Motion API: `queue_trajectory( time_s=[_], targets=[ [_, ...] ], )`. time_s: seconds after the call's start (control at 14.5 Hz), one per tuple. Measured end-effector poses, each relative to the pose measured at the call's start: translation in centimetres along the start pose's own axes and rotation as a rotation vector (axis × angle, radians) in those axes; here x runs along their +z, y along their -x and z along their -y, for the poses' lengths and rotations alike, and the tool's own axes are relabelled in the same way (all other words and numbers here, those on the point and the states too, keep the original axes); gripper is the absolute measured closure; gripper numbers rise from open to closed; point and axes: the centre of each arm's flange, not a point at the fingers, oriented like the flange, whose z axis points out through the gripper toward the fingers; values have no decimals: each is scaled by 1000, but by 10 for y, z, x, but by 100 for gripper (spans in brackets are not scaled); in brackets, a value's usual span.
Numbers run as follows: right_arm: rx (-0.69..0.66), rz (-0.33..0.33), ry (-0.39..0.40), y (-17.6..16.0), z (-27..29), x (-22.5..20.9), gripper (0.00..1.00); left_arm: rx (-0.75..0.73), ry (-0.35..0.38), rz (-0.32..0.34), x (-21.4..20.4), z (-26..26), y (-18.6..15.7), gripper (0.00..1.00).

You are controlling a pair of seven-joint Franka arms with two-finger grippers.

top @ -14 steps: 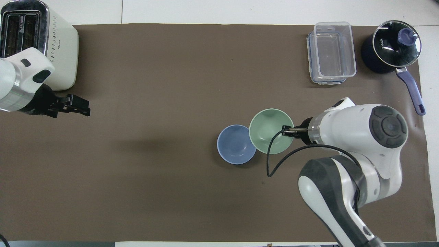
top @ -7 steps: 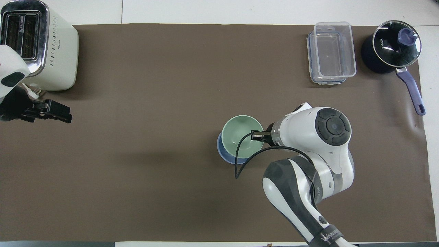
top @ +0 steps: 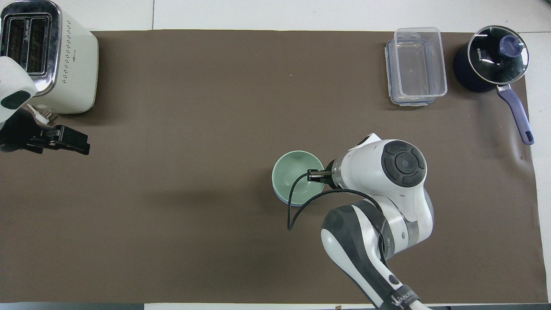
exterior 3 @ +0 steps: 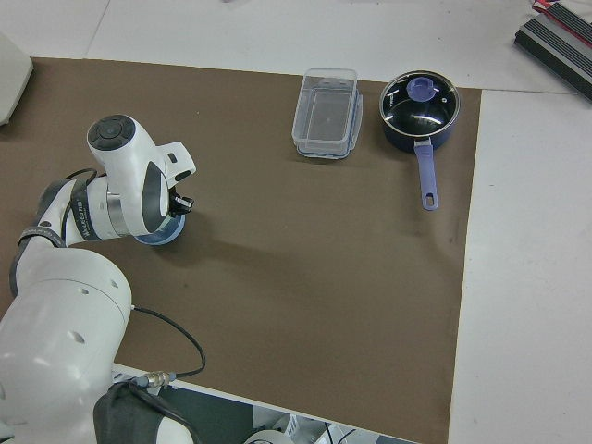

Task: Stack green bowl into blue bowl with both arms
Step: 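Lower the green bowl into the blue bowl with the right gripper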

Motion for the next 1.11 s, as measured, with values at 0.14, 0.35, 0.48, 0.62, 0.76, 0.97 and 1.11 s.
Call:
queue_trajectory(
  time_s=[0.14,0.35,0.48,0.62,0.76,0.97,1.11],
  targets=[
    [-1,8,5,3,-1,4,95,0,0,0,0,0,0,0],
    [0,12,7,4,-2,7,95,0,0,7,-9,0,3,0],
    [0,13,7,4,-2,7,95,-6,0,3,-20,-1,6,0],
    [0,6,5,4,-2,7,95,-29,0,0,-23,-1,6,0],
    [0,-8,0,3,-2,7,95,-36,0,3,-21,-1,5,0],
    [-2,-14,-2,3,-1,7,95,-36,1,5,-20,-1,4,0],
    [-2,-14,-2,3,-1,7,95,-37,1,7,-19,-1,3,0]
  ],
)
